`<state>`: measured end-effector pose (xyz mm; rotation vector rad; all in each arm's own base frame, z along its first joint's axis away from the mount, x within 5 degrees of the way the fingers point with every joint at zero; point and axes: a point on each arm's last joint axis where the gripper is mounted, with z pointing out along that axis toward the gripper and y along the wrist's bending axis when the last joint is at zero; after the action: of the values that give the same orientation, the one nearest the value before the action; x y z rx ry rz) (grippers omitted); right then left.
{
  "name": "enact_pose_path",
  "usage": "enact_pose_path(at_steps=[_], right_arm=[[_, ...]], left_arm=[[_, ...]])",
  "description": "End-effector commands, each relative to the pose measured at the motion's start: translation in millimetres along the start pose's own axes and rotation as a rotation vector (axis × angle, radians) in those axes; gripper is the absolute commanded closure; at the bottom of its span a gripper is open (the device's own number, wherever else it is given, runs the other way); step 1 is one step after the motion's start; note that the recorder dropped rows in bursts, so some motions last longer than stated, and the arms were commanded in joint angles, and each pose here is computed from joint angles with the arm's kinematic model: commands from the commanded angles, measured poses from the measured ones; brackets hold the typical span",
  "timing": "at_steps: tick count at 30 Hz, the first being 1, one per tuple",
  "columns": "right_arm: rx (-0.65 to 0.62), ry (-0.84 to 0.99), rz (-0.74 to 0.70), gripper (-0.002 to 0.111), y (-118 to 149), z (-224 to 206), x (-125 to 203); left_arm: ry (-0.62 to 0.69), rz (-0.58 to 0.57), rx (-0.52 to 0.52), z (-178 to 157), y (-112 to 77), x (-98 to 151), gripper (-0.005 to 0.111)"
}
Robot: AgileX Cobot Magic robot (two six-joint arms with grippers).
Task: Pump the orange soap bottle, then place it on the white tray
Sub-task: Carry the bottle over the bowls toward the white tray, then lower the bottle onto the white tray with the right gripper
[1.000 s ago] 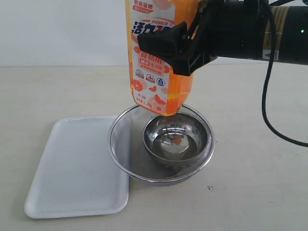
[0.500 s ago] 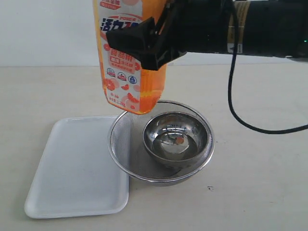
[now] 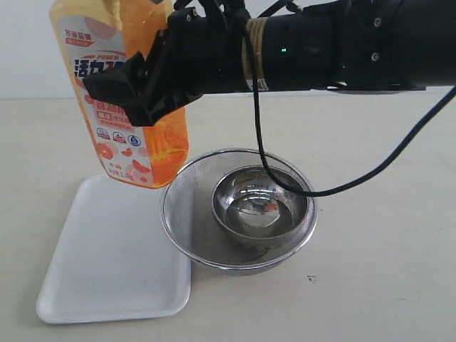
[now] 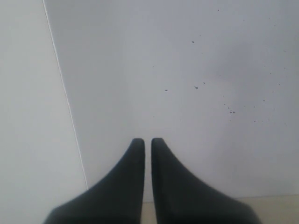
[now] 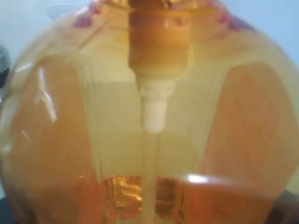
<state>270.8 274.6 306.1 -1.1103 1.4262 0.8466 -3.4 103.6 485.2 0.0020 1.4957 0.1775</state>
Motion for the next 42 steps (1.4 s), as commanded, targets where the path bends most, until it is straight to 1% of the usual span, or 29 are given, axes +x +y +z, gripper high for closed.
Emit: enact_pose_path(at_steps=[1, 3, 7, 11, 17, 24, 32, 38, 42], right_arm=[[-0.038, -0.073, 0.029, 0.108, 3, 6, -19], [-0.035, -0.066, 0.023, 0.108, 6, 12, -20], [-0.075, -0.059, -0.021, 0.108, 18, 28, -25], [-0.104, -0.060, -0.028, 0.108, 26, 44, -26], [-0.129, -0.050, -0.015, 0.108, 31, 66, -20], [-0.146, -0.030, 0.002, 0.108, 30, 82, -6], [-0.159, -0.004, -0.014, 0.108, 27, 95, 8], [-0.118, 0.047, -0.042, 0.108, 23, 100, 21], [-0.121, 0.060, -0.040, 0.108, 22, 103, 27]], left_arm=[[0.007, -0.005, 0.007, -1, 0.9, 1, 0.102], [0.007, -0.005, 0.007, -1, 0.9, 1, 0.102], [0.007, -0.005, 0.007, -1, 0.9, 1, 0.102], [0.007, -0.005, 0.007, -1, 0.9, 1, 0.102], [0.007, -0.005, 0.007, -1, 0.9, 1, 0.102], [0.007, -0.005, 0.007, -1, 0.9, 1, 0.102], [0.007, -0.005, 0.007, -1, 0.9, 1, 0.102], [0.008, -0.005, 0.007, -1, 1.0, 1, 0.102], [0.022, -0.005, 0.001, -1, 1.4, 2, 0.102]])
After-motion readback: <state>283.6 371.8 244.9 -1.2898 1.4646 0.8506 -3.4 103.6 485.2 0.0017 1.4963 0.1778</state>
